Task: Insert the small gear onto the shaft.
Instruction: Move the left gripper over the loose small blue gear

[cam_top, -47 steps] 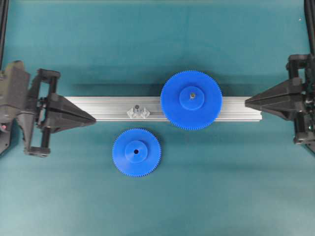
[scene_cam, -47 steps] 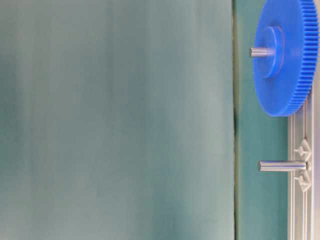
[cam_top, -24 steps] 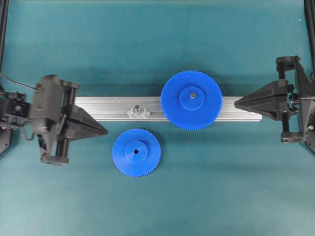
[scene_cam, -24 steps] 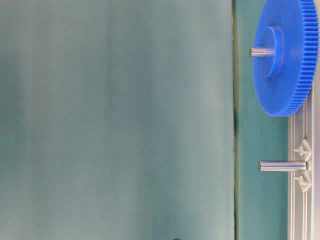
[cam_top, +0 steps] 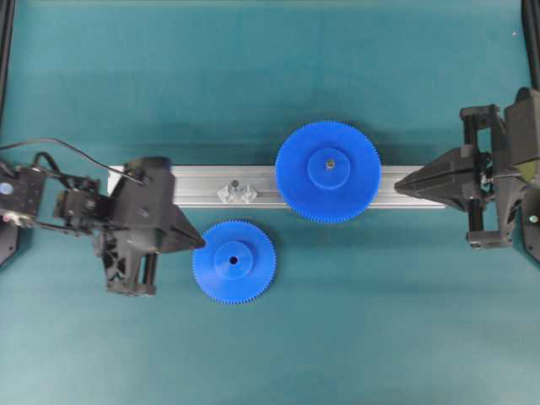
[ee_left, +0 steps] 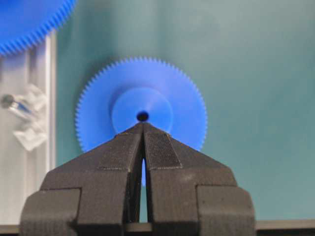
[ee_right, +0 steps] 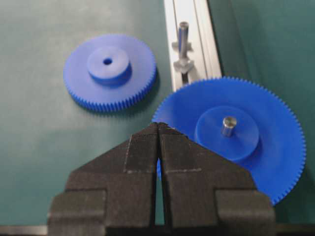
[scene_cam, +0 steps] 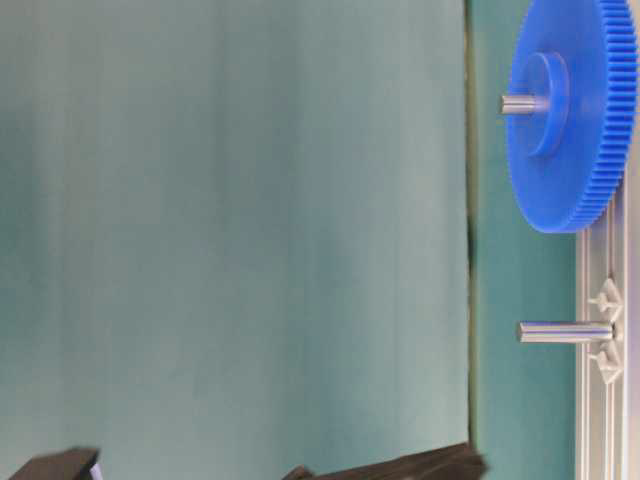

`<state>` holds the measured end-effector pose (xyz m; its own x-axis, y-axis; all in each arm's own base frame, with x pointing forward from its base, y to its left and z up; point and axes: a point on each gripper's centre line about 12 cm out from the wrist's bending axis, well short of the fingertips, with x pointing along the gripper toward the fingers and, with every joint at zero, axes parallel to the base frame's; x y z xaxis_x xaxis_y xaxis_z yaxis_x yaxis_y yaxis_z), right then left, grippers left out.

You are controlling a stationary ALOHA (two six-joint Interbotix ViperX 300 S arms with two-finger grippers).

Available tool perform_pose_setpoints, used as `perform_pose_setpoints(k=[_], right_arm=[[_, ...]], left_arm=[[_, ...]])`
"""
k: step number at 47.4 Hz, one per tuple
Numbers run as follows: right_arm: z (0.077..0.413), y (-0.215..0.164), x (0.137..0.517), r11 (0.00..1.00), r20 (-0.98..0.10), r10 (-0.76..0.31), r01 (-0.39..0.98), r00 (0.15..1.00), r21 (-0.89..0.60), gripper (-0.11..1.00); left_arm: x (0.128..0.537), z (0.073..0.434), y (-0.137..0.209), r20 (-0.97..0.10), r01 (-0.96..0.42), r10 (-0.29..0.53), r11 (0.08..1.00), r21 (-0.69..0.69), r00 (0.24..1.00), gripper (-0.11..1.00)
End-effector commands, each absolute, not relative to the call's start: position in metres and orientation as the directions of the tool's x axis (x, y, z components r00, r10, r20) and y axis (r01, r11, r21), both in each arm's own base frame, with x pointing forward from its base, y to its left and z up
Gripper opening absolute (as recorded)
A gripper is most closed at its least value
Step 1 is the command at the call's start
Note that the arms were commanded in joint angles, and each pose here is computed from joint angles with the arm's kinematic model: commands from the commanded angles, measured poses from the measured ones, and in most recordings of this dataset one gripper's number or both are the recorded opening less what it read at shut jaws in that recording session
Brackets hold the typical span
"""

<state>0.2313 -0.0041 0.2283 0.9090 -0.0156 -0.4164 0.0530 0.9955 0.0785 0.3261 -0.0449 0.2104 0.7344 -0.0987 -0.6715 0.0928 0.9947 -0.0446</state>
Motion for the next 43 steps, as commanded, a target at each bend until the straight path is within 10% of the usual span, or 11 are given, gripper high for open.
perform_pose_setpoints(k=[1,43], right_arm=[[0.237,-0.005,0.238,0.995,-0.398,-0.017,0.057,0.917,0.088,0.03],[0.223,-0.005,0.244,0.994,-0.452,-0.017,0.062,0.892,0.085,0.03]], left_arm=[[0.336,0.218,-0.049,-0.670,0.103,-0.104,0.994,-0.042,0.735,-0.01],[0.397,0.172,-0.058,-0.877,0.097,-0.062,0.995,-0.017,0.477,-0.01]])
